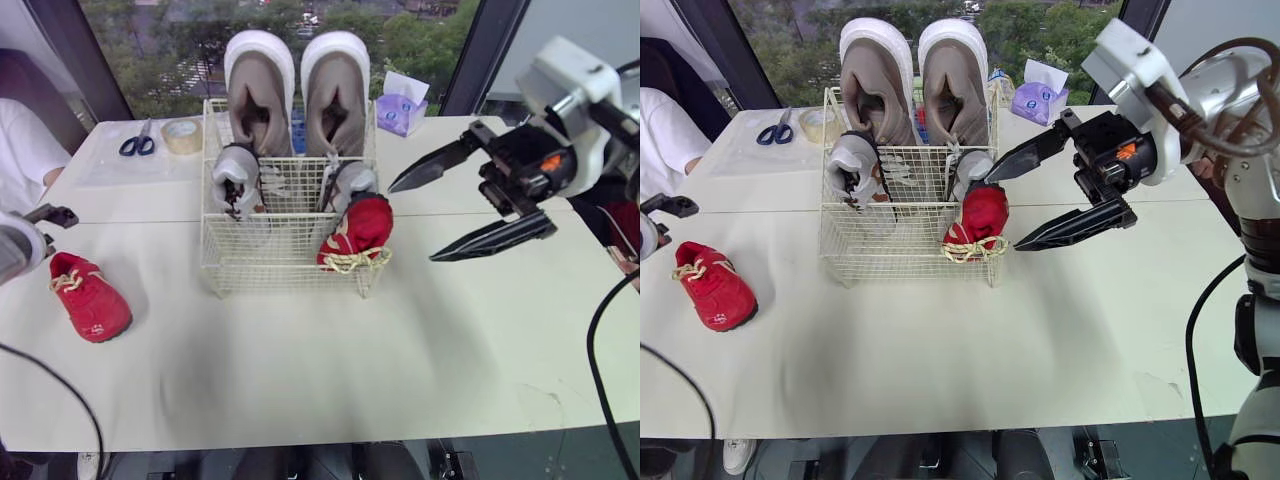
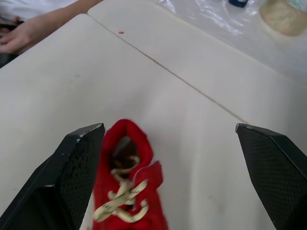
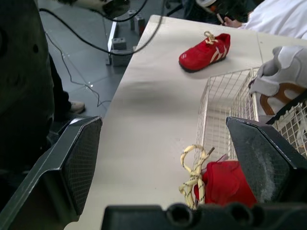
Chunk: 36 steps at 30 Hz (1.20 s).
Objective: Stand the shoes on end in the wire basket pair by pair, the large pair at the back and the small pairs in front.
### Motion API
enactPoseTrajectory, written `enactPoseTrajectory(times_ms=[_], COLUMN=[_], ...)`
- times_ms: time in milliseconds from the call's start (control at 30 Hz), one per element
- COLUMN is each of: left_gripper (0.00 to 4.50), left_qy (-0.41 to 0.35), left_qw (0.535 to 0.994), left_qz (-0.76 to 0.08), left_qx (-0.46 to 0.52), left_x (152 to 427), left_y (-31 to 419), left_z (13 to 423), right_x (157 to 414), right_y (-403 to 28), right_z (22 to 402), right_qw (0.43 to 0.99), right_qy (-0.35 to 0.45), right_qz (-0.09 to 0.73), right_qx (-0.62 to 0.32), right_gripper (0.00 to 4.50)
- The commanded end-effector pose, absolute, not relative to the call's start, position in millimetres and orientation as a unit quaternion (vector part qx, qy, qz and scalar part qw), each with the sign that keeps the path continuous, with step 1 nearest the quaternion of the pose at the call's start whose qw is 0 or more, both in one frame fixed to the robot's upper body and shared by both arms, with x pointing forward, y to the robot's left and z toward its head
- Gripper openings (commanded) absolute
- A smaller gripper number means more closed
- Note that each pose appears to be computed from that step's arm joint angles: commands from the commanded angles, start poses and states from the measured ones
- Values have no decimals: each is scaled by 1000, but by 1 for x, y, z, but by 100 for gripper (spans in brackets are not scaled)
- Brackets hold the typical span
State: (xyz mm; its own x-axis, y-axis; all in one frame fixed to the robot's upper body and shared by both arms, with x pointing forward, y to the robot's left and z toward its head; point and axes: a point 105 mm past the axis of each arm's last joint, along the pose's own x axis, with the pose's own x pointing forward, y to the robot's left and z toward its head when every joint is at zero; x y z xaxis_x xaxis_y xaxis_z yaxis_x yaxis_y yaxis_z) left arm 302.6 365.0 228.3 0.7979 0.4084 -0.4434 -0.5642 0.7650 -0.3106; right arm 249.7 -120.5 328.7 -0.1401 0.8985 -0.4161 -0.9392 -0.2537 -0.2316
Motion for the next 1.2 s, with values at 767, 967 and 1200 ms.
enactPoseTrajectory(times_ms=[767, 967, 1200], left_gripper=[5, 5, 5], left_qy=[332, 239, 112], left_qw=[862, 906, 946], left_qz=[264, 239, 287], left_qx=[-278, -256, -103], left_x=[357, 363, 290], left_y=[383, 381, 337], left_z=[148, 209, 250], right_x=[229, 231, 249], right_y=[-131, -133, -132], right_z=[336, 332, 320], right_qw=[669, 668, 694], right_qy=[33, 48, 36], right_qz=[711, 715, 701], right_qx=[-214, -201, -160], right_gripper=[450, 450, 450])
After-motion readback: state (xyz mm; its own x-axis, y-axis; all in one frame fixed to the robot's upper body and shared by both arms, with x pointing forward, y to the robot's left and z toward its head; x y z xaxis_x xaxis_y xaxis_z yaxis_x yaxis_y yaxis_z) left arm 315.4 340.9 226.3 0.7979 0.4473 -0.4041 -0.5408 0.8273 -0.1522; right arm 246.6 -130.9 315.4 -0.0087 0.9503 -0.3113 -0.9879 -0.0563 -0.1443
